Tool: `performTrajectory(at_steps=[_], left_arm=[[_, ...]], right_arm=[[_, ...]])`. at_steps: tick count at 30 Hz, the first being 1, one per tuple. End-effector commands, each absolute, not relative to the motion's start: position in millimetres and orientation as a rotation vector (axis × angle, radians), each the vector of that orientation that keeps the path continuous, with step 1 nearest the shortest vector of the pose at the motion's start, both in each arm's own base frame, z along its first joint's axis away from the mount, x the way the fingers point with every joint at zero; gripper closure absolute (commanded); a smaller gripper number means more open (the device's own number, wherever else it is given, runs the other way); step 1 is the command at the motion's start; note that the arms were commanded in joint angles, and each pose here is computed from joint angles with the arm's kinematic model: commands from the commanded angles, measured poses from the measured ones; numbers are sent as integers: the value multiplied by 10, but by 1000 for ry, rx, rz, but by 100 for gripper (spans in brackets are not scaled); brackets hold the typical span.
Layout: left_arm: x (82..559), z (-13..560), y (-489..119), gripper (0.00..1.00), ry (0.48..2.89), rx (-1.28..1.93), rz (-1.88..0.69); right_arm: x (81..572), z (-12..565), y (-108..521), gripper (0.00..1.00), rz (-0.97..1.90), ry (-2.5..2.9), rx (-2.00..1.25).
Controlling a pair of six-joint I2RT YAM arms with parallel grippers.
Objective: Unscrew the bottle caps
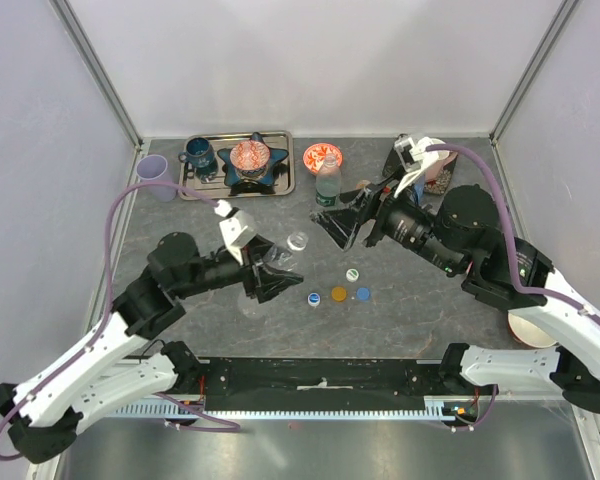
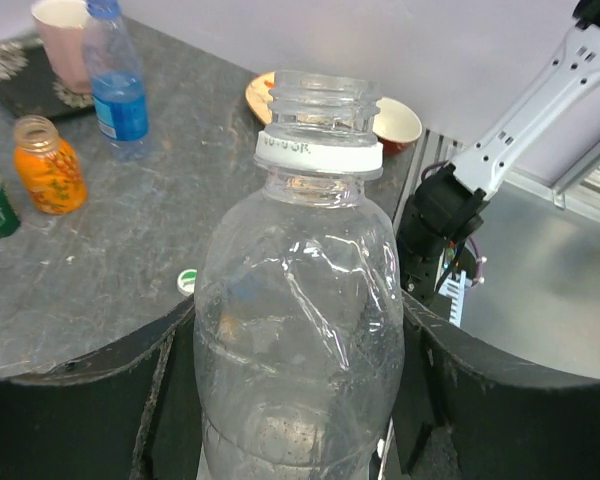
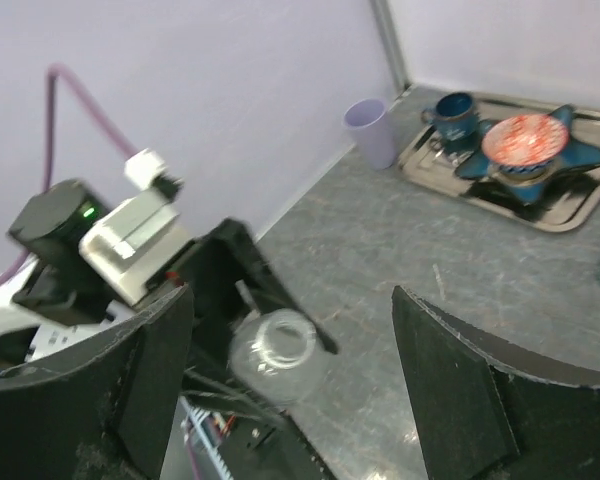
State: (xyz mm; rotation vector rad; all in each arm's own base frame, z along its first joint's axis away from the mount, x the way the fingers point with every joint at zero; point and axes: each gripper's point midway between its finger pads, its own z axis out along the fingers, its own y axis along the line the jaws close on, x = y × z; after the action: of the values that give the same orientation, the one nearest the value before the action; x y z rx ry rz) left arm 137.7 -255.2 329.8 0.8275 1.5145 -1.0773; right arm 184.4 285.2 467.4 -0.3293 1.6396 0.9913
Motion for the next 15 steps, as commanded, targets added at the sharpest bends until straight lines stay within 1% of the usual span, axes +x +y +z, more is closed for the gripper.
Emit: performTrajectory(at_steps=[1, 5, 11, 15], left_arm=[[1380, 3562, -2730, 50, 1384, 903, -1124], [1475, 3596, -2812, 50, 1388, 891, -1122], [1510, 3655, -2872, 50, 1379, 888, -1136], [1504, 3661, -2876, 50, 1376, 892, -1140]], right_arm=[[1608, 4332, 3065, 14, 1098, 1728, -479], [1591, 4221, 3074, 14, 1093, 1746, -501], [1708, 3959, 3089, 15, 1000, 1807, -502], [1736, 3920, 3101, 20, 987, 1807, -501]])
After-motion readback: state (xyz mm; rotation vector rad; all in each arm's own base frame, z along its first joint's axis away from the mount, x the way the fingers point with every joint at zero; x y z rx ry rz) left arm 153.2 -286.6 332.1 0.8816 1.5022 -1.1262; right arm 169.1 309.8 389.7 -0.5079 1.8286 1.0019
